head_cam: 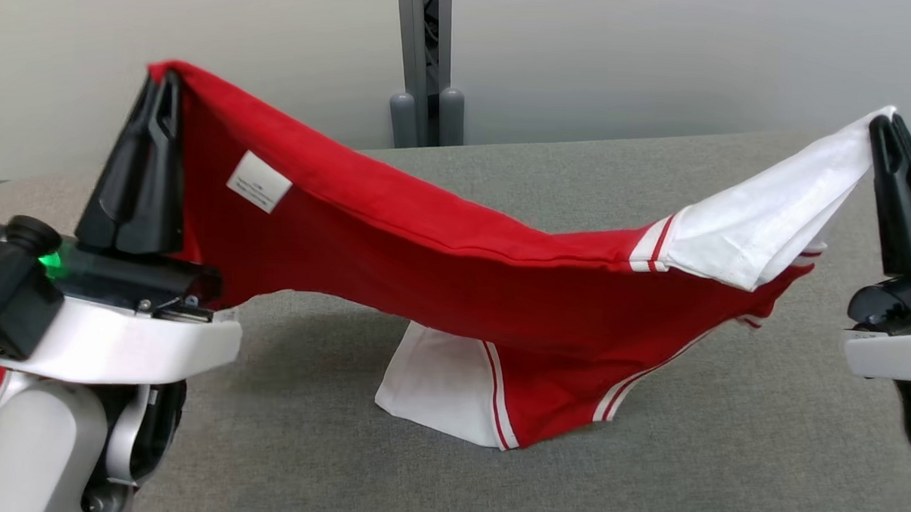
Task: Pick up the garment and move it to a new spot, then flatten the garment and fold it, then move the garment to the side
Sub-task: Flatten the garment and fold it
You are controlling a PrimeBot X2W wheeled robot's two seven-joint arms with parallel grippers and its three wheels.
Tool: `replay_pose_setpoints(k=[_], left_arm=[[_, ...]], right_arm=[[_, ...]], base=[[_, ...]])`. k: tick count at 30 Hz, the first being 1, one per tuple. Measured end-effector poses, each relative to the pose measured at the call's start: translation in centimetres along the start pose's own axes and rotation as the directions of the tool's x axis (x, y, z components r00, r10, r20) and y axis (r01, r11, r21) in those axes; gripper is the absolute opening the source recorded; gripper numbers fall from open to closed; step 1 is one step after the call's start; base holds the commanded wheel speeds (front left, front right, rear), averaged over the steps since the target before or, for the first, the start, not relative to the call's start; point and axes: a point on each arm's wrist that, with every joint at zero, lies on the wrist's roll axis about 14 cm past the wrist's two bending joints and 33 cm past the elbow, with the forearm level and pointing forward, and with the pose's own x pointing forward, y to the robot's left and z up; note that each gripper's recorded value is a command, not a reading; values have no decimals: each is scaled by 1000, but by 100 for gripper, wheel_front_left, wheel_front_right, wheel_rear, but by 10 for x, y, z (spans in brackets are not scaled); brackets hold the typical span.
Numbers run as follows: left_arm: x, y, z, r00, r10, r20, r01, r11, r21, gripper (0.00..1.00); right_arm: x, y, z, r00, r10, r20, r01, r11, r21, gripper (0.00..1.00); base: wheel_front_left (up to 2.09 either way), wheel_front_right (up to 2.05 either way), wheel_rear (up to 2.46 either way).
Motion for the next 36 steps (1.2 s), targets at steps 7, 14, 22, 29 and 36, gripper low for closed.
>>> replay_pose_setpoints(k=[7, 14, 22, 29, 36], left_arm=[[8, -9, 50, 990, -36, 136, 30, 999, 43, 0], [19, -14, 50, 989, -61, 133, 56, 998, 39, 0], [69, -18, 22, 989, -129, 78, 128, 992, 18, 0], [136, -1, -20, 994, -103, -27, 103, 994, 26, 0], [186, 29, -55, 996, -17, -90, 18, 1000, 16, 0]], right_arm=[[-2, 9, 57, 993, 10, 118, 2, 995, -98, 0], [6, 13, 61, 993, 5, 119, 5, 997, -80, 0], [62, 13, 62, 989, 87, 121, -73, 991, -112, 0], [135, -3, 44, 994, 92, 50, -85, 988, -127, 0], [198, 6, 43, 993, 94, 67, -88, 992, -90, 0]], base=[[0, 0, 0], [0, 0, 0], [0, 0, 0], [0, 0, 0], [0, 0, 0]])
